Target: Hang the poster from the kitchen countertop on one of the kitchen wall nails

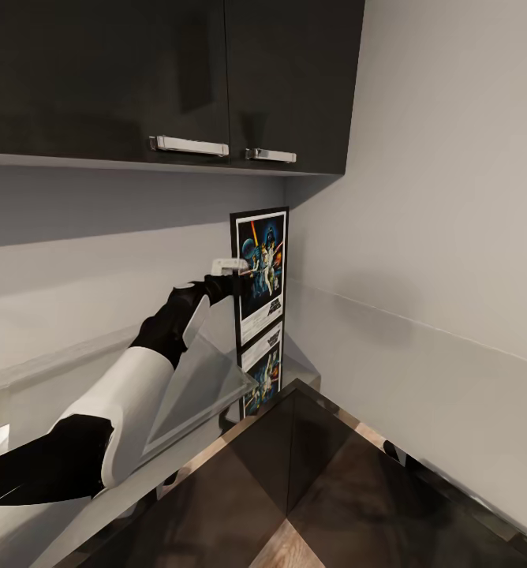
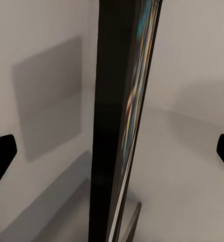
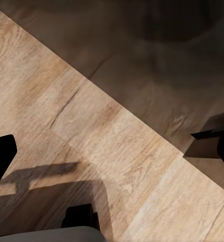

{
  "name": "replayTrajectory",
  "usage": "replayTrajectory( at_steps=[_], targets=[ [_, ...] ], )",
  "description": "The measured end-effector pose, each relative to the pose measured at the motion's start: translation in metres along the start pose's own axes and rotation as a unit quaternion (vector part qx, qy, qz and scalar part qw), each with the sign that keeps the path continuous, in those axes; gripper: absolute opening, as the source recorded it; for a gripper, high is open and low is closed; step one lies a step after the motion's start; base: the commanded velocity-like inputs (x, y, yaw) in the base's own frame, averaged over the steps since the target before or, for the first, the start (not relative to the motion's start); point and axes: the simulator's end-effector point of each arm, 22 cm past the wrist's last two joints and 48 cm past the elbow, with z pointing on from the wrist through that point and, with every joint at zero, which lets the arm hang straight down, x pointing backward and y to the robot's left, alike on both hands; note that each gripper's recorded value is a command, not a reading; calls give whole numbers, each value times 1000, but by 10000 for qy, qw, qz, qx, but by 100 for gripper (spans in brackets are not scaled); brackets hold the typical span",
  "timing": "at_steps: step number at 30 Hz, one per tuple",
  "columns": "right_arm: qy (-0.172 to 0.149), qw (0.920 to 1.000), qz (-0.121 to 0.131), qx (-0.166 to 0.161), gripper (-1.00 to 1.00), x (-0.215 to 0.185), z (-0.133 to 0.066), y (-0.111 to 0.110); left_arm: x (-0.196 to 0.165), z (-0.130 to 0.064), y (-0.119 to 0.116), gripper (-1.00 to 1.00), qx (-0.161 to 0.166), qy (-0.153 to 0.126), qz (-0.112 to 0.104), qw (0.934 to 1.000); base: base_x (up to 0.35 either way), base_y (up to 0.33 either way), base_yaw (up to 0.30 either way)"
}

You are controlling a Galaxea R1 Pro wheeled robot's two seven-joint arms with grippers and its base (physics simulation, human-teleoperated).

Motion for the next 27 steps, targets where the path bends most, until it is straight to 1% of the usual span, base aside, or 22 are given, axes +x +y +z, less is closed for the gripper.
replayTrajectory(
  at_steps=[5, 6, 22, 27],
  targets=[
    [0, 10000, 0, 0, 100, 0, 0, 0, -3, -1, -1, 100, 6, -14, 7, 10000, 0, 0, 0],
    [0, 10000, 0, 0, 100, 0, 0, 0, -3, -1, -1, -100, 6, -11, 7, 10000, 0, 0, 0],
    [0, 10000, 0, 0, 100, 0, 0, 0, -4, -1, -1, -100, 18, -15, -8, 10000, 0, 0, 0],
    [-14, 10000, 2, -2, 100, -1, 0, 0, -6, -2, -2, -100, 18, -38, -5, 10000, 0, 0, -79]
  ],
)
